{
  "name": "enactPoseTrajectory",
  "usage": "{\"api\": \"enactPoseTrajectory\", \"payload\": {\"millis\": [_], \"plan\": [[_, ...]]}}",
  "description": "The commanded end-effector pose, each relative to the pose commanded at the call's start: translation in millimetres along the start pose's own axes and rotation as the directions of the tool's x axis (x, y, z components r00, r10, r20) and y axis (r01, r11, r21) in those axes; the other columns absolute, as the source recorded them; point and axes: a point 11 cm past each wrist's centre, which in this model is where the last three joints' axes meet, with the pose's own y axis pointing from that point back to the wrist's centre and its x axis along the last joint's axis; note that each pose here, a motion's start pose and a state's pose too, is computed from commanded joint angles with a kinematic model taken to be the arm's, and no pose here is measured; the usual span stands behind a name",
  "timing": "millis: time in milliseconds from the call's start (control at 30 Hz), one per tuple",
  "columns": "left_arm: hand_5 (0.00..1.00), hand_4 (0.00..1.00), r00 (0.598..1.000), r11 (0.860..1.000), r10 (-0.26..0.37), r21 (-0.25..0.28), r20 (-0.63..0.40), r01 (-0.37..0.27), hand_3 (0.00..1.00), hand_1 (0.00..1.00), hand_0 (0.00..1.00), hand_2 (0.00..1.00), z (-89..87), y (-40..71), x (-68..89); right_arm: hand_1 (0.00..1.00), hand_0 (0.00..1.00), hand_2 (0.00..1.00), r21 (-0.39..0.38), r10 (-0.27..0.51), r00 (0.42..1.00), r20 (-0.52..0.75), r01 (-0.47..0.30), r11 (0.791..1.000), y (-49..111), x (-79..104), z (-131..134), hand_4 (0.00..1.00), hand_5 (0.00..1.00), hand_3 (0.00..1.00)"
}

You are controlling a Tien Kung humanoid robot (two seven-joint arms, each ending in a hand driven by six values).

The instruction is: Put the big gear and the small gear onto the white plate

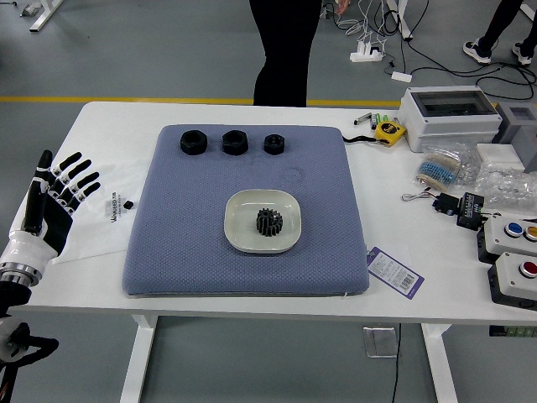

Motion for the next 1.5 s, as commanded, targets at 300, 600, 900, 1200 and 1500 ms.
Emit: {"api": "enactPoseTrajectory", "payload": {"millis": [300,600,900,1200,1500], "plan": [[0.998,0.899,0.999,1.0,-0.02,0.016,0.048,0.019,0.807,0.799,0.803,0.838,-0.5,0.7,-2.5,0.66,0.682,0.737,-0.003,0.001,1.0,-0.004,-0.001,1.0,-0.1,0.1,2.0,0.798,0.717,0.582],[0.998,0.903,0.997,0.999,-0.028,0.031,0.072,0.026,0.821,0.824,0.818,0.859,-3.5,1.4,-4.6,0.661,0.682,0.737,-0.007,0.001,1.0,-0.003,-0.001,1.0,-0.3,0.3,4.5,0.798,0.718,0.582],[0.998,0.906,0.994,0.999,-0.039,0.038,0.1,0.035,0.823,0.839,0.821,0.871,-3.7,0.8,-6.8,0.661,0.682,0.736,-0.006,0.001,1.0,0.0,-0.001,1.0,-0.3,0.3,4.4,0.799,0.718,0.582],[0.998,0.904,0.994,0.999,-0.036,0.042,0.106,0.031,0.824,0.846,0.825,0.878,-3.9,0.8,-6.0,0.661,0.682,0.736,-0.003,0.0,1.0,0.004,0.0,1.0,-0.2,0.1,2.8,0.798,0.718,0.582],[0.998,0.906,0.993,0.999,-0.035,0.042,0.112,0.031,0.826,0.849,0.828,0.88,-3.3,0.1,-6.2,0.66,0.682,0.736,0.001,0.0,1.0,0.007,0.0,1.0,0.0,0.4,0.3,0.798,0.717,0.582]]}}
